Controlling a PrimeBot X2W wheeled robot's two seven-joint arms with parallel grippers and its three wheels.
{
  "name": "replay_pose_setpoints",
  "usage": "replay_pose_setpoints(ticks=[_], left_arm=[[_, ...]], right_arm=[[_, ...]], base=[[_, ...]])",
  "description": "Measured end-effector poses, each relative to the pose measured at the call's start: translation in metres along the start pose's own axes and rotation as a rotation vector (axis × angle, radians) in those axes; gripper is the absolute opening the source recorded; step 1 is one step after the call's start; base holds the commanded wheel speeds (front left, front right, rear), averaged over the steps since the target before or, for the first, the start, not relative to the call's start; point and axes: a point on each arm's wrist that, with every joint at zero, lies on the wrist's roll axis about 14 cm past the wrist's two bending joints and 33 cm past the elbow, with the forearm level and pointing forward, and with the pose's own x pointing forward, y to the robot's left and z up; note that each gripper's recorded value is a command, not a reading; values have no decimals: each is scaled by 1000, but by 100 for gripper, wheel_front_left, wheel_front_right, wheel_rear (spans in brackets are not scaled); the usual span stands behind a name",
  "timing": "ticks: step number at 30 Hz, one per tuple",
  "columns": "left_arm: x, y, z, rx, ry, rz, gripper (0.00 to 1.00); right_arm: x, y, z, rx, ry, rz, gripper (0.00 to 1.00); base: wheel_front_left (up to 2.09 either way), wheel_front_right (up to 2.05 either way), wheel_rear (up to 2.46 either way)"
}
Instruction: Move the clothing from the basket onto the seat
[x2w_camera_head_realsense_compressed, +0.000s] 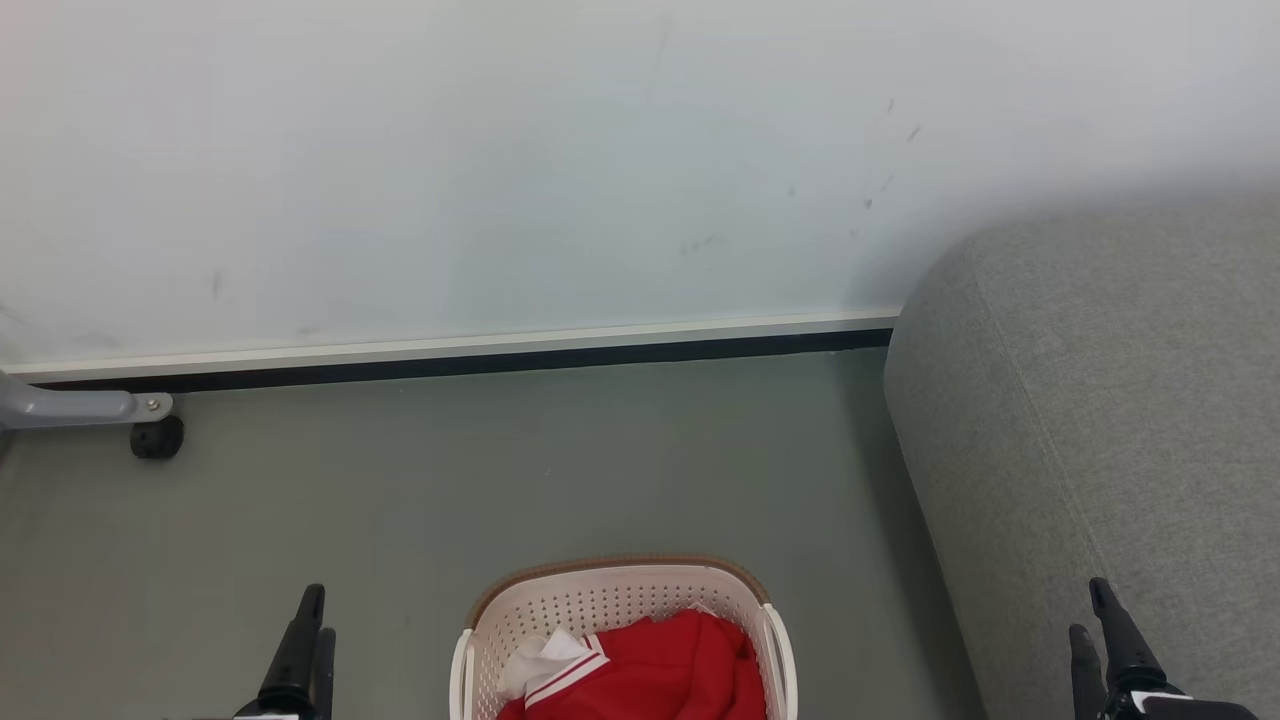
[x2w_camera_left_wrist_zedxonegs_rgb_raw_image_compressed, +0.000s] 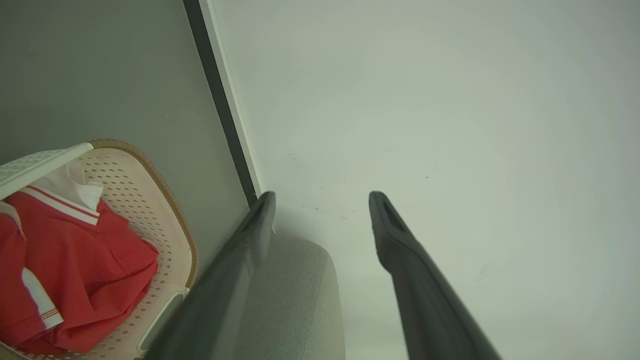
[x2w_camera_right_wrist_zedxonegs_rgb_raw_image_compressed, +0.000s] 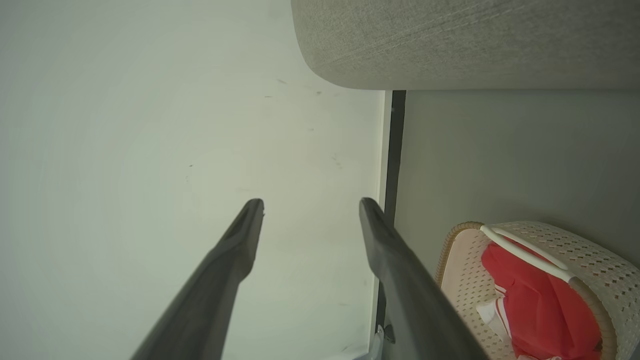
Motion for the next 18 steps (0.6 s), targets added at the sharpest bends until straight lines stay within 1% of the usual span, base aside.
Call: replay_pose_setpoints(ticks=[7,11,15,18], left_arm=[[1,-4,-4,20,-1,-12,100],[1,-8,-5,56,-6,-24,100],[1,-12,-4,83,-15,-31,100],[2,-16,-5,127,-17,-38,100]], right_arm=[[0,3,-6,-11,5,8,100],[0,5,-7,-26,1,15,100],[0,8,-8,-63,-2,15,100],[0,8,-10,-106,0,8,100]], base=[[0,0,0],[0,0,0],[0,0,0],[0,0,0]])
